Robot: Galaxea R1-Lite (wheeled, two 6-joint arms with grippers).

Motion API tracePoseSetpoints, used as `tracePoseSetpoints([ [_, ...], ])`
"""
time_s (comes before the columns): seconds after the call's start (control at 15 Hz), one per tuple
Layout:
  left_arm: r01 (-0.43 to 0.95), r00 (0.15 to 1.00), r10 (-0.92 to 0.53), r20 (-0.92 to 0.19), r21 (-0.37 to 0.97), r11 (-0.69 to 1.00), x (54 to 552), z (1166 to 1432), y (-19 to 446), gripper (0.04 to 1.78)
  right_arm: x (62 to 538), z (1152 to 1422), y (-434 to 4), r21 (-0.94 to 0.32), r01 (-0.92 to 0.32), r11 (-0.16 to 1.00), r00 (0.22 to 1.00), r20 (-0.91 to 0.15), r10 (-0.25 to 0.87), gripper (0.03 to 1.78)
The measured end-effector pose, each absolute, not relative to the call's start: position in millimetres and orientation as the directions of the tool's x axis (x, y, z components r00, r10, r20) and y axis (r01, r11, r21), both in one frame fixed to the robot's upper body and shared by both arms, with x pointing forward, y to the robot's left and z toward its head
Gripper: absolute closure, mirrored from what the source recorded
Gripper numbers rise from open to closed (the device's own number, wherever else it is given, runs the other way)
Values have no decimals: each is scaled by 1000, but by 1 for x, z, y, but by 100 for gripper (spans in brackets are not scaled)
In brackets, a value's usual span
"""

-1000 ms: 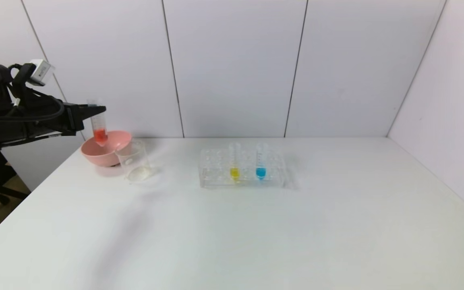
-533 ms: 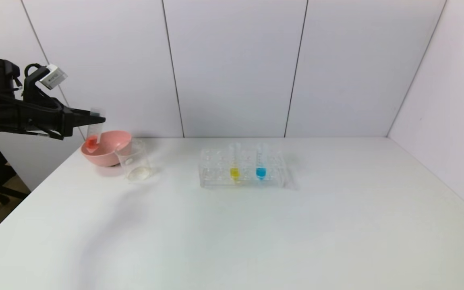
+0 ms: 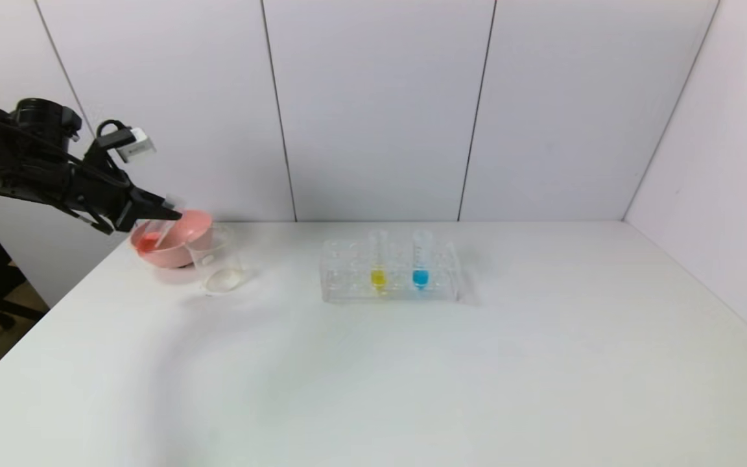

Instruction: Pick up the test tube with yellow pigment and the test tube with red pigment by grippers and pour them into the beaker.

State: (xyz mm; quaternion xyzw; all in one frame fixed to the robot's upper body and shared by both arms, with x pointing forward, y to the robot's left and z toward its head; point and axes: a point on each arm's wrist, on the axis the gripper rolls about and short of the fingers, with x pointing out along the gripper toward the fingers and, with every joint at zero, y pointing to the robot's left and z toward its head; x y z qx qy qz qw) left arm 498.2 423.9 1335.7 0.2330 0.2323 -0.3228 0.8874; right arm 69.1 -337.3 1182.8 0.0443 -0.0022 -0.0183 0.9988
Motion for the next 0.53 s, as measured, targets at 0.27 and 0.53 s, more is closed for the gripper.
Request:
tracePoseSetpoints([
  [0.27, 708, 659, -424, -621, 325, 627, 508, 1324, 406, 139, 69, 1183, -337, 88, 36, 995, 999, 3, -37, 10],
  [0.53, 692, 677, -292, -675, 450, 564, 509, 1328, 389, 139, 69, 1183, -337, 88, 36, 995, 999, 2, -37, 10],
])
